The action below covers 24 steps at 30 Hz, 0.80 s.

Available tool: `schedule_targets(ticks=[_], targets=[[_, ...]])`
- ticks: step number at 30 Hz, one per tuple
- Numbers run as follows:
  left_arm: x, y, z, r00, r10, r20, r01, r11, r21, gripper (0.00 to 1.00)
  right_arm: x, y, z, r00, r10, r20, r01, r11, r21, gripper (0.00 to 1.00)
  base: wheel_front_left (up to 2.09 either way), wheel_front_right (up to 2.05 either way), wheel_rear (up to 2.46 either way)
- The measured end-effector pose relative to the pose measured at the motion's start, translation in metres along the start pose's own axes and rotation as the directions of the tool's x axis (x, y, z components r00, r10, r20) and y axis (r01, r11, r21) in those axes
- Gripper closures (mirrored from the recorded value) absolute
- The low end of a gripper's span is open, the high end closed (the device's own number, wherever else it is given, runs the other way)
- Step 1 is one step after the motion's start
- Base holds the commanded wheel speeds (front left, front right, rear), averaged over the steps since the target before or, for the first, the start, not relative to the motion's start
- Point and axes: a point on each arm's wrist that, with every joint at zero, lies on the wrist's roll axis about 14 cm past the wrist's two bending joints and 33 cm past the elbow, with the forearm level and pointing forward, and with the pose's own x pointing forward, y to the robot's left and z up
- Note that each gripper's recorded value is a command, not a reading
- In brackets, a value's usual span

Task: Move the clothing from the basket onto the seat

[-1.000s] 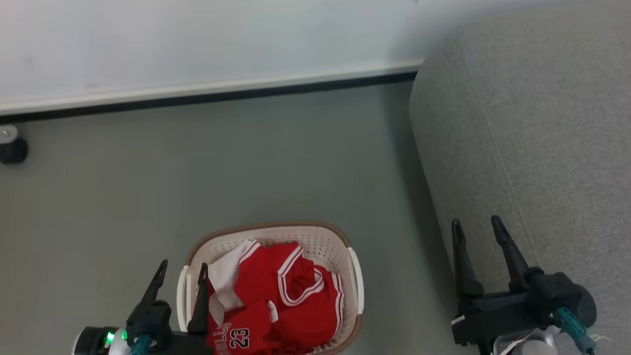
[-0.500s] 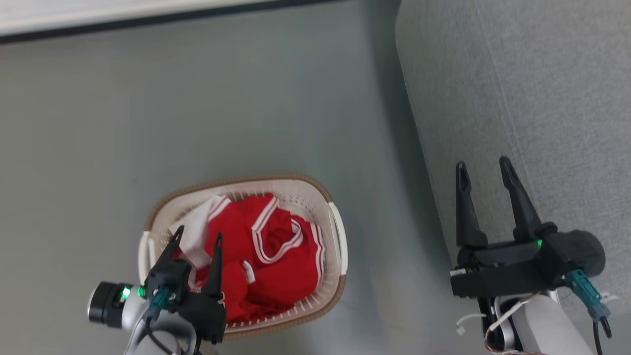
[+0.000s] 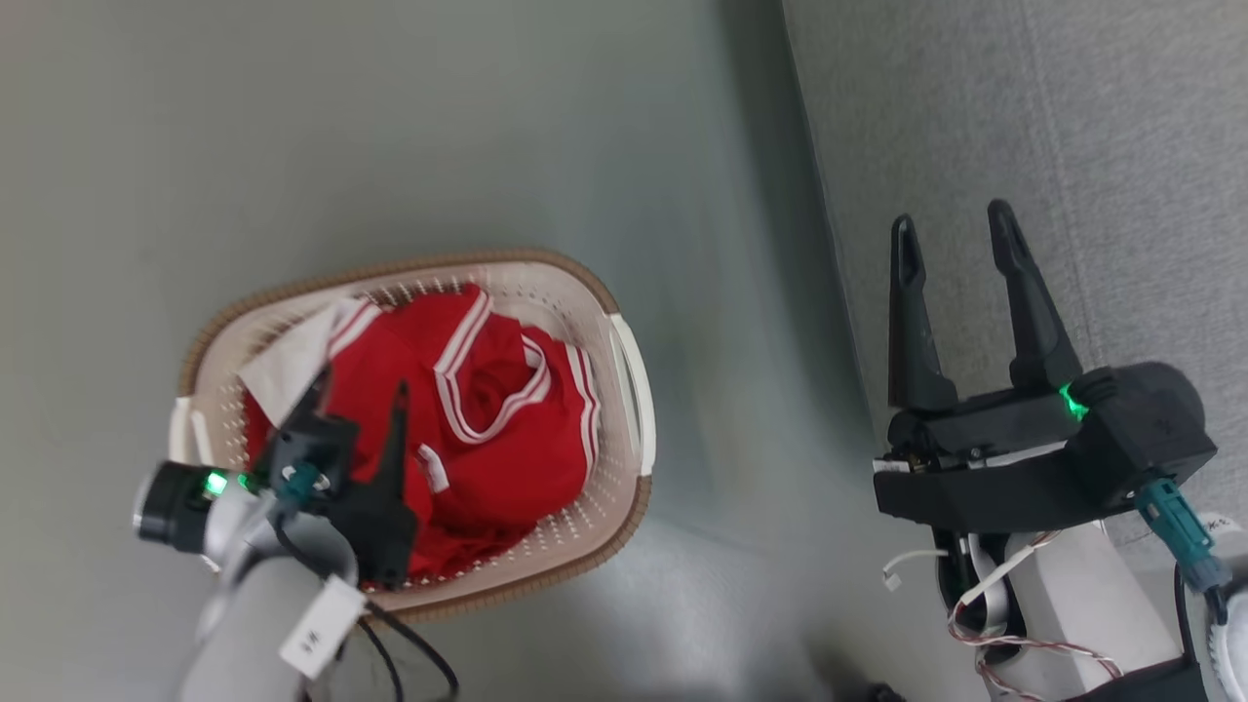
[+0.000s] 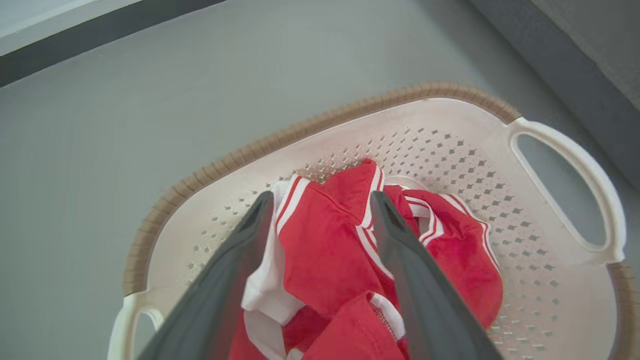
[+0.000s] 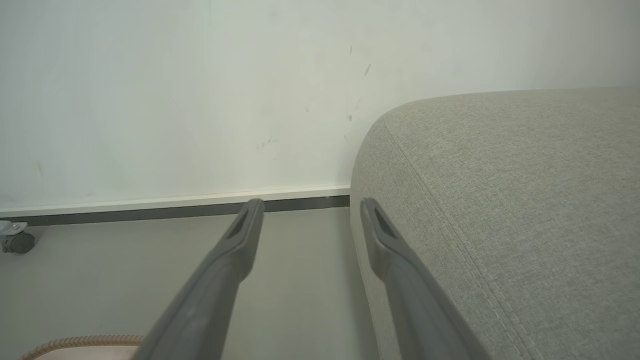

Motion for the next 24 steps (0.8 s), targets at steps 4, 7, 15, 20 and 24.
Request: schedule_targets(ticks=[4,7,15,20,24], targets=[[0.020,0.011,-0.015,0.999,0.010,-0.044,-0.010,1.000,0.003,0.00,0.008,-0.004,-0.013,1.000,-0.007,-0.017,0.007,1.000,-0.004,0.00,0.00,0.00,0.00],[0.035,0.015,-0.025,0.998,0.006,-0.068,-0.005,1.000,0.011,0.00,0.015,-0.006,-0.022,1.000,-0.009,-0.025,0.009,1.000,-0.008,0.00,0.00,0.00,0.00],[0.058,0.019,-0.073,0.984,0.001,-0.177,0.002,1.000,0.012,0.00,0.025,-0.012,-0.057,0.996,-0.019,-0.084,0.017,1.000,-0.023,0.00,0.00,0.00,0.00],[0.069,0.017,-0.089,0.980,-0.001,-0.201,0.002,1.000,0.007,0.00,0.025,-0.017,-0.077,0.991,-0.030,-0.130,0.026,0.999,-0.035,0.00,0.00,0.00,0.00],[0.077,0.022,-0.085,0.985,0.023,-0.173,-0.018,0.999,0.035,0.00,0.024,-0.019,-0.084,0.989,-0.034,-0.147,0.029,0.999,-0.037,0.00,0.00,0.00,0.00]])
